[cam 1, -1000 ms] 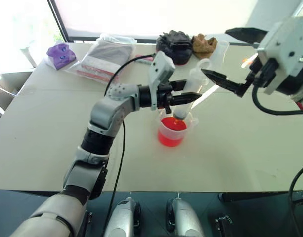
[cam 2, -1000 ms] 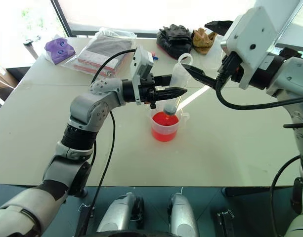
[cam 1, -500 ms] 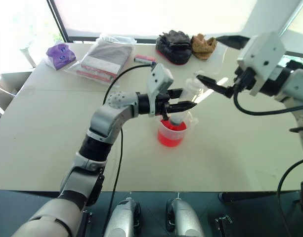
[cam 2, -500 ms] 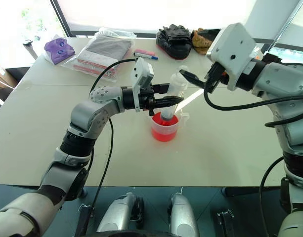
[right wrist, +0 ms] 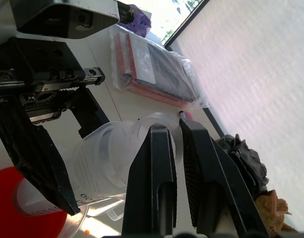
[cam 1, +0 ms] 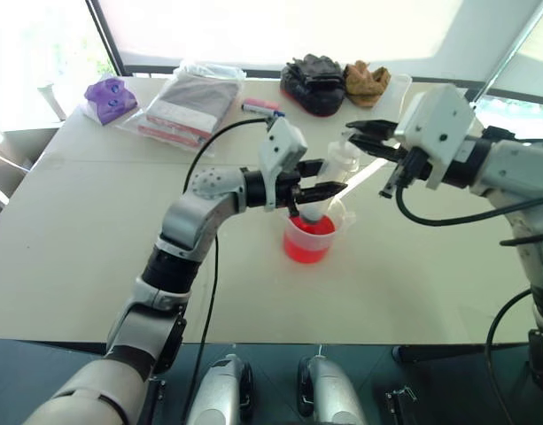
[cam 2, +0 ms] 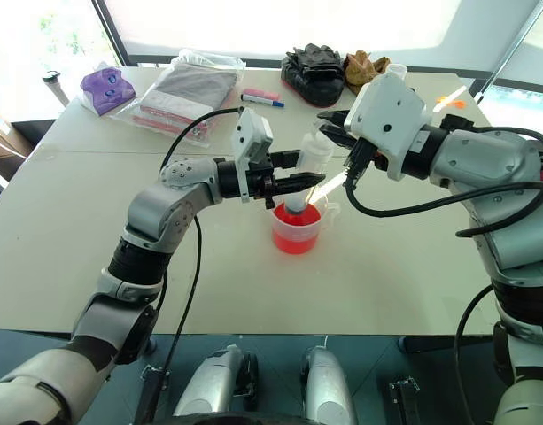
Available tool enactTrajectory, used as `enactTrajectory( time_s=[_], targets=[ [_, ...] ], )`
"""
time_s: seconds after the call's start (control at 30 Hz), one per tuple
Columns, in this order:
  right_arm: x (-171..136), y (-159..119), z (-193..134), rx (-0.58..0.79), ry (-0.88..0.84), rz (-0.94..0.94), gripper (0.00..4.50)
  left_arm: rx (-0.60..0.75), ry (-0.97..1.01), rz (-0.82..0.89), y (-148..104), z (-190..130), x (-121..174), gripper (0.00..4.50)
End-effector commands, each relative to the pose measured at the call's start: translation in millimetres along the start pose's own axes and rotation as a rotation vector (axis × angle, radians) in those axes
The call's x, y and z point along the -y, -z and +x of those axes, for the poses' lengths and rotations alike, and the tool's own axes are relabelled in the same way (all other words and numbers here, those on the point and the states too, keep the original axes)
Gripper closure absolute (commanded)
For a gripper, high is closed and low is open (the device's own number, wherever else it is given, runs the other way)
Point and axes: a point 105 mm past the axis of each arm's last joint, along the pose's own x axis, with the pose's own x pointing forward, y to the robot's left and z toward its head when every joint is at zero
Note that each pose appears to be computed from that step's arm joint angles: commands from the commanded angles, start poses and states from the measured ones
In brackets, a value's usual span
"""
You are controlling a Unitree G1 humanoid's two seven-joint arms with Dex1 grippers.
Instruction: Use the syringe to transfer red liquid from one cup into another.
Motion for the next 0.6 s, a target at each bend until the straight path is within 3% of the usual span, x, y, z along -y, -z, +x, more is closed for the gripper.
enactTrajectory(
  time_s=[0.03, 0.6],
  targets=[
    [19.1, -12.8, -10.1, 0.019, 0.09, -0.065, 4.45, -0.017, 0.064, -0.007, 5.5, 5.8, 15.6, 2.88],
    [74.8, -14.2, -22.3, 0.001, 0.336, -0.224, 4.45, -0.03, 0.066, -0.027, 12.4, 4.4, 20.0, 2.88]
  ],
)
